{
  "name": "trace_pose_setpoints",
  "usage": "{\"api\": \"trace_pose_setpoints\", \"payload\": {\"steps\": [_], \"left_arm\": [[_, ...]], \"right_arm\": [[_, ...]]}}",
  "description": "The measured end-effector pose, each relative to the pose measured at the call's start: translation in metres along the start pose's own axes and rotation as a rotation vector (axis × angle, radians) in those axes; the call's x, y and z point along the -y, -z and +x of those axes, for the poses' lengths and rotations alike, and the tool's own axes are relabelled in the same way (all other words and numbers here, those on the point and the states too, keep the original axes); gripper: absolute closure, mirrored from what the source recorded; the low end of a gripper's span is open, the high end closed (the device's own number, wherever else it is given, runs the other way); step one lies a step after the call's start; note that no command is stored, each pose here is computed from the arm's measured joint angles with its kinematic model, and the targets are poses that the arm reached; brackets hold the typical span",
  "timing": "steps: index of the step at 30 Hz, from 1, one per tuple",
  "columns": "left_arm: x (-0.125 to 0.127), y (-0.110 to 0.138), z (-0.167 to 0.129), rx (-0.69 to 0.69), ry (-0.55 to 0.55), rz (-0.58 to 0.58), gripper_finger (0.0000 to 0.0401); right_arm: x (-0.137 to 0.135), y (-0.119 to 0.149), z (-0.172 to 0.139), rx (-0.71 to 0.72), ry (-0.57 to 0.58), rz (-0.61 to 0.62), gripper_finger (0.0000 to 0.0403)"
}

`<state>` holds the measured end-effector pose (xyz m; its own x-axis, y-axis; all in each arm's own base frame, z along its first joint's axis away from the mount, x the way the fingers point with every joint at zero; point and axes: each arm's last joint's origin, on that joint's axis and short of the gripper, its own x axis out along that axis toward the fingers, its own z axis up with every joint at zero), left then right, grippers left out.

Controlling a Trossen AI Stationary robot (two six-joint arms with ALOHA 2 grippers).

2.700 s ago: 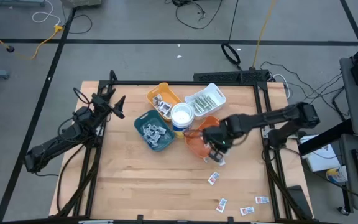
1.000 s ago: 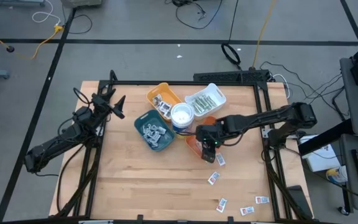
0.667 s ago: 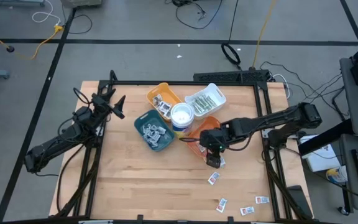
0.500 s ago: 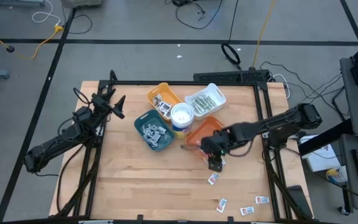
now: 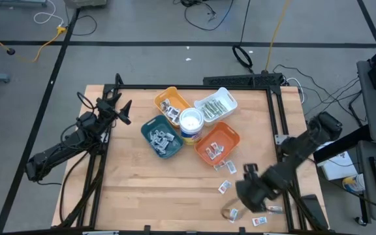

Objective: Pick & Place First Aid Supplies
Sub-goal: Put the orange pad into the orange bin

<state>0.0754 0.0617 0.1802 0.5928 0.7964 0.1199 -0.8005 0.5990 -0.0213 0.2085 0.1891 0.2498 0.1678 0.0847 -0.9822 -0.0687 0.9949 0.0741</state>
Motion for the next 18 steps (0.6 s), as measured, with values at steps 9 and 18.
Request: {"api": "trace_pose_setpoints", "payload": {"steps": [9, 18], "left_arm": [[0.0, 0.0, 0.0, 0.0, 0.0, 0.0, 0.0093], [0.0, 0.0, 0.0, 0.0, 0.0, 0.0, 0.0093]], "right_arm": [[-0.054, 0.056, -0.006, -0.028, -0.047, -0.068, 0.0191], [-0.071, 0.088, -0.002, -0.081, -0.081, -0.037, 0.0191]]}}
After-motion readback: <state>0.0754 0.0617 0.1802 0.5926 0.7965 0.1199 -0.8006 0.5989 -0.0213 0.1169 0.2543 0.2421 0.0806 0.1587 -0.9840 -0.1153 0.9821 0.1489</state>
